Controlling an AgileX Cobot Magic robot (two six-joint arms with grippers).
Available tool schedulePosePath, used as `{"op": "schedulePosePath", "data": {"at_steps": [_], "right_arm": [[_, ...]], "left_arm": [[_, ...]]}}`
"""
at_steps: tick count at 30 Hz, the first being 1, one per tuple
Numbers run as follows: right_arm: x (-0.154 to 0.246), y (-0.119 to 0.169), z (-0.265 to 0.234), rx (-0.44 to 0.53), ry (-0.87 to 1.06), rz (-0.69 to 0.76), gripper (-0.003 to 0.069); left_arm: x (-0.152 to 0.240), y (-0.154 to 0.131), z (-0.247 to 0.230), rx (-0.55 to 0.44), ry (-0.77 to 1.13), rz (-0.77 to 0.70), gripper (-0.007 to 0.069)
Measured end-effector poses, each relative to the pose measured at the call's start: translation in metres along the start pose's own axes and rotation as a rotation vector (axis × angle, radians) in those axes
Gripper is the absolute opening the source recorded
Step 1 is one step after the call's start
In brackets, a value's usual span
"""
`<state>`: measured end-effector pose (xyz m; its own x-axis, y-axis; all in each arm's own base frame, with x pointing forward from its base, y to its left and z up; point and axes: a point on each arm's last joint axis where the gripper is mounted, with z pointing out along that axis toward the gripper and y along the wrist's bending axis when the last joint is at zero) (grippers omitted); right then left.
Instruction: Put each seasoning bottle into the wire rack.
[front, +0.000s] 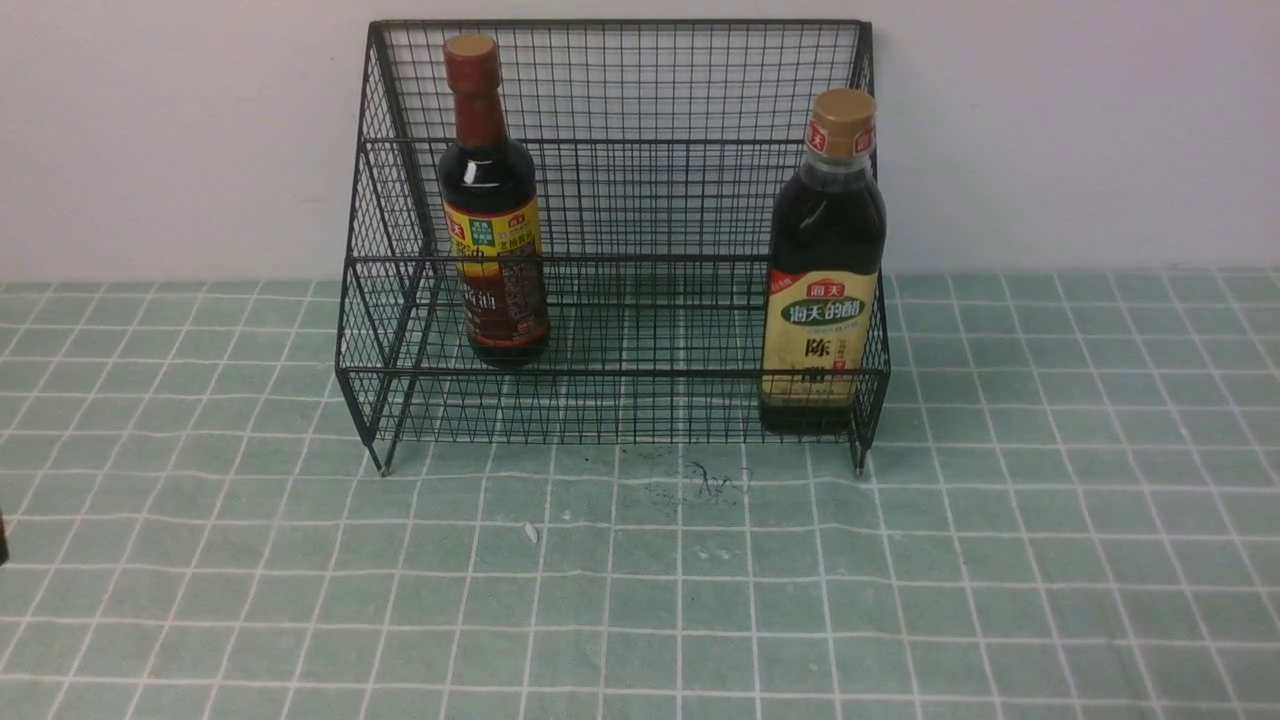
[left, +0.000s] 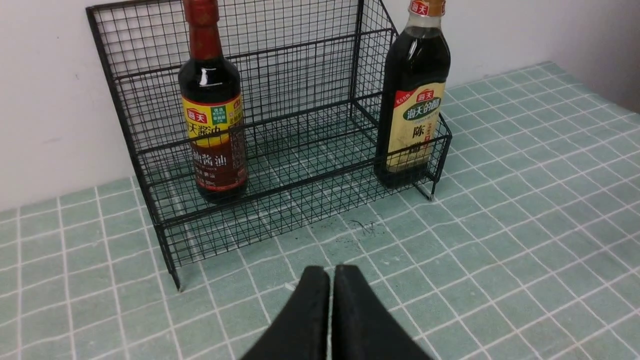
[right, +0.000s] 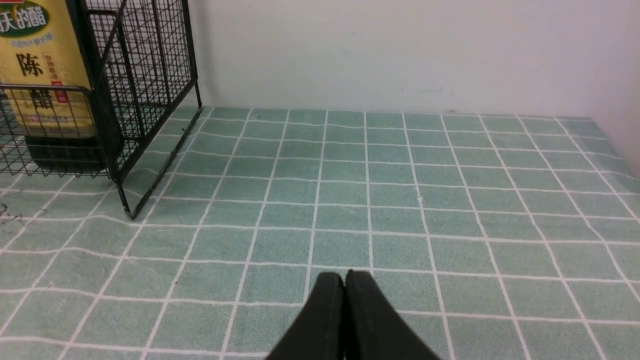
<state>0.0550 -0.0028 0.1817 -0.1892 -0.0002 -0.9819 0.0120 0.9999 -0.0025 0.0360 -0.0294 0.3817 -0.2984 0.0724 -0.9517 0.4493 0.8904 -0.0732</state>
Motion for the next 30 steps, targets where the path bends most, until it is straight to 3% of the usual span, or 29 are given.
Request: {"op": "schedulePosePath", "data": {"at_steps": [8,16,19,23,30], "right_arm": [[0.000,0.000,0.000,0.000,0.000,0.000,-0.0015],[0.000,0.000,0.000,0.000,0.000,0.000,-0.0015],[0.000,0.000,0.000,0.000,0.000,0.000,-0.0015],[0.000,0.000,0.000,0.000,0.001,0.000,-0.0015],[0.000,0.000,0.000,0.000,0.002,0.000,-0.0015]], "left_arm": [[0.008,0.008,0.003,-0.077,-0.090,0.046,-0.0006],[0.077,0.023,0.018,-0.269,-0.253,0.055,-0.0006],[0.124,0.031,0.033,-0.347,-0.225,0.041,-0.0006],[0.170,0.040,0.055,-0.376,-0.089,0.014,-0.0006],[0.197,0.044,0.066,-0.386,0.008,0.031,-0.0006]]}}
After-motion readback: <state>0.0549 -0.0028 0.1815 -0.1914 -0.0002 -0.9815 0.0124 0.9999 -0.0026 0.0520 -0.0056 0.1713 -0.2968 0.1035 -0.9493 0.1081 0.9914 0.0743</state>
